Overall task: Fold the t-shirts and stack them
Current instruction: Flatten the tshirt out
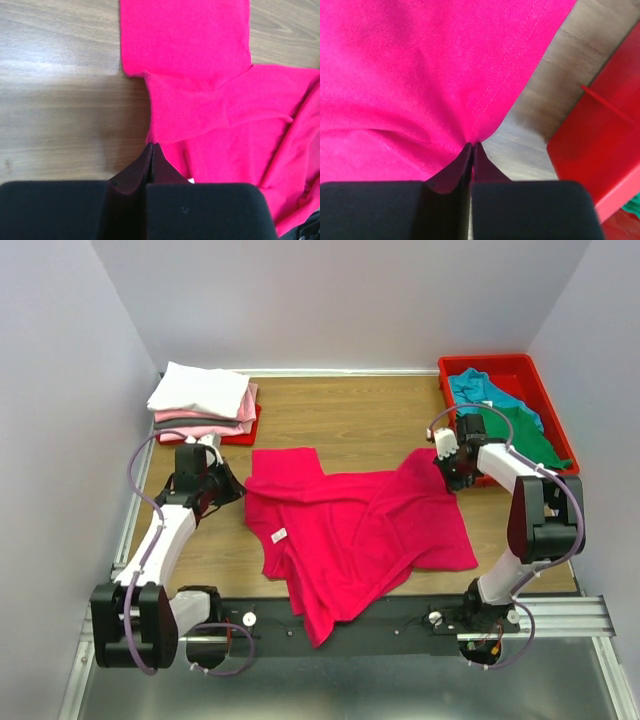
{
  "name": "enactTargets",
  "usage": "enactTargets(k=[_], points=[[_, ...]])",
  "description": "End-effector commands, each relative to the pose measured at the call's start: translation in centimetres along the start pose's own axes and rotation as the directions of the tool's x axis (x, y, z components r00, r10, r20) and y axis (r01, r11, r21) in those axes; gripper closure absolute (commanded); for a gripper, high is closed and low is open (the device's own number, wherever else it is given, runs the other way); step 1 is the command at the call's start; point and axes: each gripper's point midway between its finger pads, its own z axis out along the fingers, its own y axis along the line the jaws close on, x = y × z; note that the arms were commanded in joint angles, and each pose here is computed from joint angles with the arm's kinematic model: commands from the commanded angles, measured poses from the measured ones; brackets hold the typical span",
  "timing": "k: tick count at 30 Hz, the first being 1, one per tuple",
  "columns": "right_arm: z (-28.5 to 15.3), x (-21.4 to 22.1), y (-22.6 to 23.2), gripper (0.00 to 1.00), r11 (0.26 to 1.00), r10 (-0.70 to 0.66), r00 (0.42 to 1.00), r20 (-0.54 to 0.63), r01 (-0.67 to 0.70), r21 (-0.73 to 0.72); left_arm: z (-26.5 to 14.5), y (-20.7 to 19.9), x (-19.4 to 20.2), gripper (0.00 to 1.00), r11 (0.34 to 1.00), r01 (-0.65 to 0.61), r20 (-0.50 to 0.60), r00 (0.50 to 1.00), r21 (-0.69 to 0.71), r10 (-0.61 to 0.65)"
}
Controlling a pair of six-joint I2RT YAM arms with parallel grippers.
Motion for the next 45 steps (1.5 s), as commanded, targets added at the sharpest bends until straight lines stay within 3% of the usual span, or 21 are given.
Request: enactTargets(k=[1,2,3,5,8,15,19,25,45], points=[[-1.3,-0.4,-0.3,0.89,1.000,-0.020,1.000,0.021,0.020,0.024,-2.8,-1.2,-2.6,0.86,1.000,-0.030,0.090,0.995,-0.005,0.030],[-1.9,-1.2,-0.3,0.79,1.000,-0.021,0.999,0.049,0.020,0.014,-3.8,-1.6,-3.4,0.79,0.999,-0.039,0.128,0.991,-0.003,0.039],[-2.1,-1.6,0.0,0.73,1.000,-0.018,0.998,0.065,0.019,-0.005,-5.0,-2.0,-4.6,0.66,0.999,-0.045,0.176,0.983,-0.017,0.047],[-2.6,-2.6,0.4,0.53,0.999,-0.020,0.995,0.099,0.023,-0.027,-6.1,-2.3,-5.8,0.55,0.998,-0.053,0.227,0.972,-0.028,0.058],[-3.4,-4.2,1.3,0.41,0.995,-0.013,0.988,0.153,0.027,-0.092,-6.3,-2.8,-7.5,0.44,0.997,-0.072,0.280,0.957,-0.027,0.077],[-5.2,-7.4,5.0,0.36,0.948,0.025,0.959,0.284,0.068,-0.311,2.0,-1.6,-8.2,0.46,0.995,-0.104,0.126,0.987,0.004,0.102],[-6.3,-7.8,7.1,0.36,0.907,0.043,0.940,0.339,0.105,-0.407,6.9,0.6,-9.8,0.49,0.990,-0.125,0.067,0.989,-0.070,0.130],[-5.8,-6.7,7.8,0.36,0.901,0.044,0.941,0.335,0.107,-0.421,11.5,2.6,-10.5,0.51,0.983,-0.141,0.008,0.990,-0.118,0.143],[-4.9,-5.8,7.9,0.35,0.902,0.040,0.949,0.313,0.101,-0.421,17.4,3.4,-7.9,0.53,0.953,-0.222,-0.126,0.972,-0.207,0.200]])
